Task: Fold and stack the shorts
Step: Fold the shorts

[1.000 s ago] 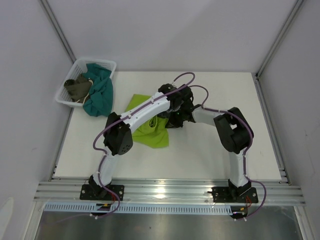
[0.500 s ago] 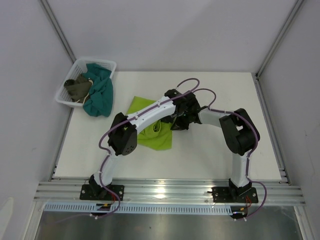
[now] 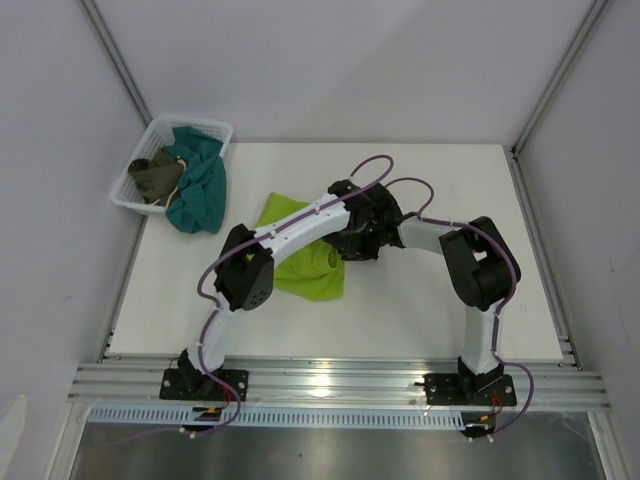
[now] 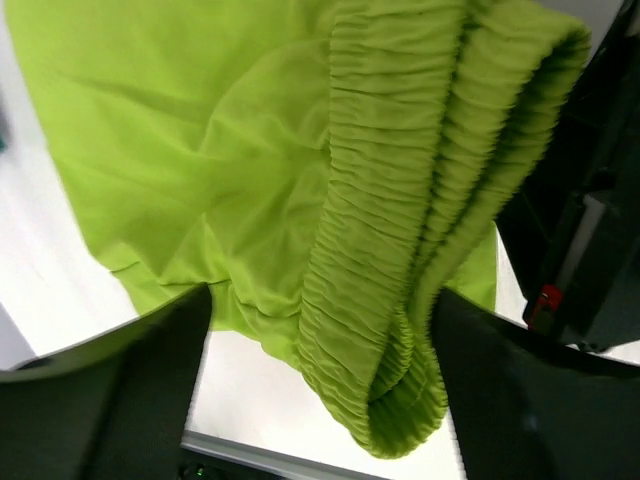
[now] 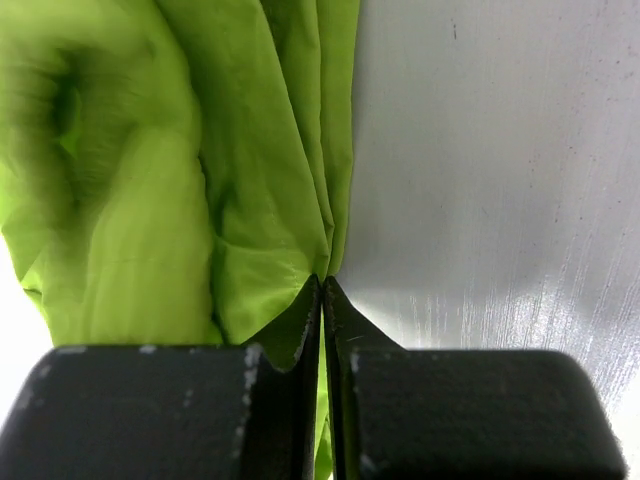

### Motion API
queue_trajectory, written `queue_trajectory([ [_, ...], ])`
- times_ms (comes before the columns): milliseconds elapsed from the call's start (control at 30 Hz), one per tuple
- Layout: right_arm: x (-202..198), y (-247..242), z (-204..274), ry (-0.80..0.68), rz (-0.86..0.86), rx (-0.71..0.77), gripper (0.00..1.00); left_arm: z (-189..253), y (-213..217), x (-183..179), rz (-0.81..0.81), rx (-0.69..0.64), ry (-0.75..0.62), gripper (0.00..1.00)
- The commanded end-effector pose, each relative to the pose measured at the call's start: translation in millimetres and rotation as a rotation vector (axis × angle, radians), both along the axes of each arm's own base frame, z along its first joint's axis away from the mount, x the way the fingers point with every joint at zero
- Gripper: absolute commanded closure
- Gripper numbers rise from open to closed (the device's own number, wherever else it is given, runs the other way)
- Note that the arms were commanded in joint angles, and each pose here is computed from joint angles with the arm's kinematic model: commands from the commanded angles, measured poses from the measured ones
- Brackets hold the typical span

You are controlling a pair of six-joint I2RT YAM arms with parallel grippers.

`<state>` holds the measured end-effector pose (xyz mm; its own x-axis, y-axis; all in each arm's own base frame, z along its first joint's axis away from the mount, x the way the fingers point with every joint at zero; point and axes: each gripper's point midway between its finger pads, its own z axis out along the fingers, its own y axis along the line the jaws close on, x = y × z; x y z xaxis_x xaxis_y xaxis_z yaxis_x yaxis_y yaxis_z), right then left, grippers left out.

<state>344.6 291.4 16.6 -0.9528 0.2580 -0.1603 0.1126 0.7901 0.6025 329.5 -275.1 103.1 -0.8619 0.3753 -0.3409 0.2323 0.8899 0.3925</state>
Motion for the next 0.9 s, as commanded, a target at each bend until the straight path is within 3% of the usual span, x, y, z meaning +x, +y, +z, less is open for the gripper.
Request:
queue_trajectory([
  [0, -21, -28, -36, 0.034, -0.006, -0.19, 0.97, -3, -1, -9, 0.013, -0.096, 0.06, 0.08],
  [33, -21, -29, -37, 0.035, -0.006, -0.191, 0.97, 11, -4, -5, 0.022, -0.158, 0.03, 0.01],
  [233, -18, -32, -34, 0.03, -0.017, -0.192, 0.95, 36, 11, 1, 0.089, -0.267, 0.002, 0.01],
  [333, -15, -37, -33, 0.025, -0.026, -0.196, 0.94, 57, 14, 0, 0.095, -0.409, -0.024, 0.01],
  [400, -14, -39, -33, 0.026, -0.028, -0.194, 0.94, 93, -2, 3, 0.044, -0.597, -0.064, 0.01],
  [467, -13, -40, -33, 0.026, -0.031, -0.194, 0.94, 105, -13, 3, 0.001, -0.733, -0.04, 0.01],
  [567, -11, -40, -32, 0.022, -0.033, -0.194, 0.94, 114, -13, -4, -0.033, -0.798, 0.002, 0.01],
  [600, -9, -40, -31, 0.02, -0.035, -0.192, 0.94, 119, -21, -14, -0.066, -0.876, 0.041, 0.01],
  [700, -7, -44, -28, 0.017, -0.043, -0.194, 0.93, 122, -5, -12, 0.017, -1.057, 0.063, 0.01],
  [767, -7, -47, -26, 0.016, -0.043, -0.201, 0.9, 102, 10, -16, 0.079, -1.095, 0.092, 0.01],
  [800, -5, -49, -22, 0.002, -0.038, -0.209, 0.8, 104, 15, -14, 0.073, -1.106, 0.074, 0.01],
  [867, -2, -59, -17, -0.011, -0.05, -0.235, 0.71, 100, 34, -9, 0.106, -1.048, 0.044, 0.01],
])
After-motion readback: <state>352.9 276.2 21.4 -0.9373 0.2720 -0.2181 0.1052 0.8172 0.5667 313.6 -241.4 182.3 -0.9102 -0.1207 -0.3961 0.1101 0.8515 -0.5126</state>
